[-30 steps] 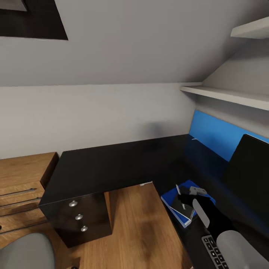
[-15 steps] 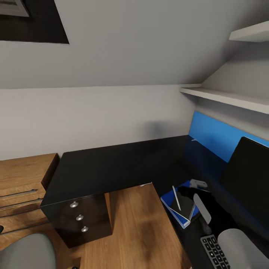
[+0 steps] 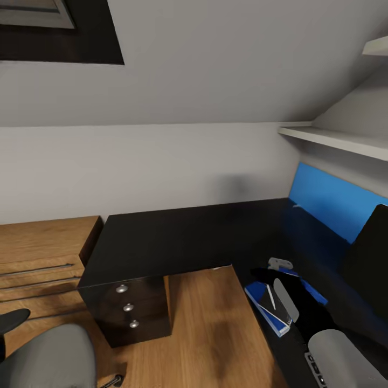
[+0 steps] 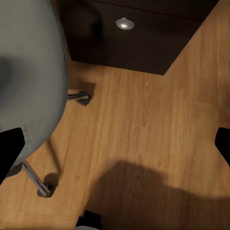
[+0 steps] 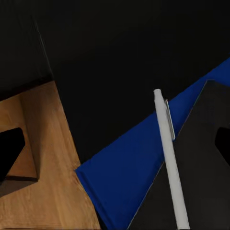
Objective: In the bedroom, organize the workspace by keeping the computer under the desk, ensuring the monitor is on the desk, placing the keyboard on the desk next to the monitor, placing the mouse on the desk next to the keyboard, moving the folder from the swivel chair onto the desk next to the mouse, stacking the notebook on top of the folder with the pen on top of the notebook, and positioning the swivel chair next to the desk.
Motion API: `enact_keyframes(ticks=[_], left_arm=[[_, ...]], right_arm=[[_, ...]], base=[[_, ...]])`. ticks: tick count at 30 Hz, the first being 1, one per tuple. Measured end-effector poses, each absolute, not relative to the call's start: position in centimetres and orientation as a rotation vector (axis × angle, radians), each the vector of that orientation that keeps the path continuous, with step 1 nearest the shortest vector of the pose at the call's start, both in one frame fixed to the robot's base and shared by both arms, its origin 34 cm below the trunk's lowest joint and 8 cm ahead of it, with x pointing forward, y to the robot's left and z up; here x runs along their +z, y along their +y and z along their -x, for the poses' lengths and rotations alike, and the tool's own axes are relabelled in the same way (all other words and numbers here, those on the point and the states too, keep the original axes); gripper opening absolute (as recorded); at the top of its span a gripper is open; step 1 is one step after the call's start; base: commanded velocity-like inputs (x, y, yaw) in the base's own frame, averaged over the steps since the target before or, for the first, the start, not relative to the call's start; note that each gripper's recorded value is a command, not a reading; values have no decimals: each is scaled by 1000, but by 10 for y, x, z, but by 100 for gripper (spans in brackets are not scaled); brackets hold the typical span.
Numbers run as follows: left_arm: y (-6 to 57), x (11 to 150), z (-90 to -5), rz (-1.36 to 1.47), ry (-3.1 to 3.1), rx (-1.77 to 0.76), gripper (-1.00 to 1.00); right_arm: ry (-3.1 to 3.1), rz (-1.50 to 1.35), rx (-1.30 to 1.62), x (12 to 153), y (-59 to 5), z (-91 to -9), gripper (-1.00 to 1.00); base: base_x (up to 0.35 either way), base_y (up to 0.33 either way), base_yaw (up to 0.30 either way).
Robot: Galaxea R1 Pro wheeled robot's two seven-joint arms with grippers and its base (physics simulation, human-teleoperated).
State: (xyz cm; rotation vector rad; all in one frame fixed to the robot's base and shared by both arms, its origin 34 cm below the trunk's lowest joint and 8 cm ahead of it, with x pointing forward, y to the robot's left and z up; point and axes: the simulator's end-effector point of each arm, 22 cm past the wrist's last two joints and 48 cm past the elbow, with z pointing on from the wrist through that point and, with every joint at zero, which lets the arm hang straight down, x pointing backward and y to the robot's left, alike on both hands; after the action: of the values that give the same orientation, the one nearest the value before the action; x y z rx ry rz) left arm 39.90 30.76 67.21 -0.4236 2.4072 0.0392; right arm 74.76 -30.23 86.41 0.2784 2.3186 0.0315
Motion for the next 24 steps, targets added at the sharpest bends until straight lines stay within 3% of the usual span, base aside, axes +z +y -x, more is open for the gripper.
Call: enact_keyframes(ticks=[17, 24], left_arm=[[307, 669, -396, 426, 2418, 38, 100], [305, 665, -392, 426, 2430, 35, 100]], right_arm=[[2305, -154, 63, 855, -237, -749, 100], [2284, -131, 69, 840, -219, -747, 100]], base=[[-4, 0, 250], [-198, 0, 171]])
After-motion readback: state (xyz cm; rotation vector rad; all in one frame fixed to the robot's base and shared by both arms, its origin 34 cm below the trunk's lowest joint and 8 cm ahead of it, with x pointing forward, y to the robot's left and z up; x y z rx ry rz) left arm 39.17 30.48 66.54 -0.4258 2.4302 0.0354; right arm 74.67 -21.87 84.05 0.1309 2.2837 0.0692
